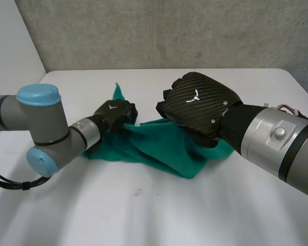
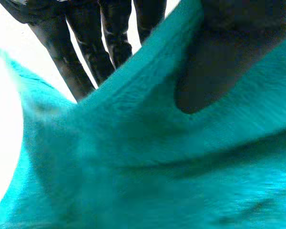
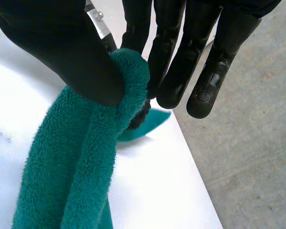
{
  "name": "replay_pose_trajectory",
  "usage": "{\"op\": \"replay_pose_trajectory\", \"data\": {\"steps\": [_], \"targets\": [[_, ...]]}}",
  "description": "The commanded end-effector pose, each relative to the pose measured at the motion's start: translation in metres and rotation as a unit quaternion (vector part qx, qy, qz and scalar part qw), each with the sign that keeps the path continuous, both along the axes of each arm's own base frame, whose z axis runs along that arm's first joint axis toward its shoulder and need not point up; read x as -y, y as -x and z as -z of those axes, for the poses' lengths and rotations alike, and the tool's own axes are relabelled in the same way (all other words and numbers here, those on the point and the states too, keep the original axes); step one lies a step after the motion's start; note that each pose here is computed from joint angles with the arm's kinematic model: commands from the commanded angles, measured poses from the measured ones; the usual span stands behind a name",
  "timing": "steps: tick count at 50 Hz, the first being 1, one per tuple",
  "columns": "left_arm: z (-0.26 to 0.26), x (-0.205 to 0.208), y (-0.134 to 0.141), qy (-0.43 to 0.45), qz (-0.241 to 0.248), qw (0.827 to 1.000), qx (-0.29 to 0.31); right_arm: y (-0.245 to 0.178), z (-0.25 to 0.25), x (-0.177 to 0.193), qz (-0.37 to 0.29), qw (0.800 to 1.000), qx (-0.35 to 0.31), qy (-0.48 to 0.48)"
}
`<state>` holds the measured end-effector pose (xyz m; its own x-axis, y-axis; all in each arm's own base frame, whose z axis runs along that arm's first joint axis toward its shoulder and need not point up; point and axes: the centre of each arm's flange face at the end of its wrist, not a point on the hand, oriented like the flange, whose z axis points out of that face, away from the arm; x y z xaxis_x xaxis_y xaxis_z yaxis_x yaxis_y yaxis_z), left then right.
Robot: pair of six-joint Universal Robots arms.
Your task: Fold the towel.
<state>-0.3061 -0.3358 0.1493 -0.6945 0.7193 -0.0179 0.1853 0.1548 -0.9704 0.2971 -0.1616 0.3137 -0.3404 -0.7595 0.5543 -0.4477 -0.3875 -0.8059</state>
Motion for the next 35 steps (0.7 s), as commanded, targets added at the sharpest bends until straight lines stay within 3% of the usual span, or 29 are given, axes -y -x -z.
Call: {"op": "replay_pose_trajectory", "data": {"steps": [1, 6, 9, 10, 13, 14, 16, 17, 18, 20, 22, 26, 29, 30, 31, 33, 35], "targets": [[-0.019, 0.019, -0.011, 0.05, -0.084, 0.995, 0.002, 0.007, 0.009, 0.024, 0.035, 0.999, -0.007, -0.009], [-0.057, 0.025, -0.012, 0.12, -0.098, 0.988, -0.024, -0.006, 0.041, 0.082, 0.093, 0.995, -0.023, -0.027], [-0.063, 0.027, -0.012, 0.132, -0.099, 0.986, -0.026, -0.01, 0.038, 0.098, 0.118, 0.993, -0.012, -0.011], [-0.101, 0.039, -0.009, 0.21, -0.104, 0.972, -0.029, -0.014, 0.028, 0.117, 0.146, 0.989, 0.01, 0.016], [-0.13, 0.044, -0.007, 0.258, -0.108, 0.959, -0.033, -0.024, -0.011, 0.155, 0.202, 0.97, 0.098, 0.095], [-0.178, 0.047, -0.008, 0.328, -0.125, 0.935, -0.051, -0.026, -0.038, 0.168, 0.222, 0.954, 0.152, 0.135], [-0.212, 0.045, -0.011, 0.369, -0.141, 0.916, -0.074, -0.026, -0.053, 0.173, 0.229, 0.944, 0.181, 0.156], [-0.229, 0.042, -0.013, 0.388, -0.15, 0.905, -0.086, -0.022, -0.105, 0.176, 0.235, 0.905, 0.278, 0.22], [-0.229, 0.042, -0.013, 0.389, -0.15, 0.905, -0.086, -0.022, -0.106, 0.176, 0.235, 0.905, 0.279, 0.221], [-0.279, 0.028, -0.022, 0.449, -0.174, 0.867, -0.127, -0.022, -0.12, 0.174, 0.225, 0.89, 0.32, 0.236], [-0.298, 0.015, -0.027, 0.471, -0.176, 0.853, -0.141, -0.016, -0.135, 0.164, 0.217, 0.88, 0.346, 0.242], [-0.295, 0.008, -0.03, 0.465, -0.176, 0.857, -0.136, -0.012, -0.132, 0.152, 0.214, 0.888, 0.339, 0.227], [-0.25, 0.001, -0.032, 0.409, -0.167, 0.892, -0.1, -0.012, -0.081, 0.137, 0.194, 0.928, 0.274, 0.163], [-0.25, 0.001, -0.032, 0.409, -0.167, 0.892, -0.1, -0.012, -0.081, 0.137, 0.194, 0.928, 0.274, 0.163], [-0.214, 0.001, -0.033, 0.368, -0.157, 0.914, -0.073, -0.011, -0.049, 0.127, 0.183, 0.946, 0.236, 0.123], [-0.188, -0.001, -0.034, 0.336, -0.149, 0.928, -0.055, -0.011, -0.036, 0.124, 0.181, 0.952, 0.221, 0.107], [-0.15, -0.006, -0.034, 0.29, -0.136, 0.947, -0.026, -0.006, 0.014, 0.112, 0.187, 0.969, 0.159, 0.034]]}}
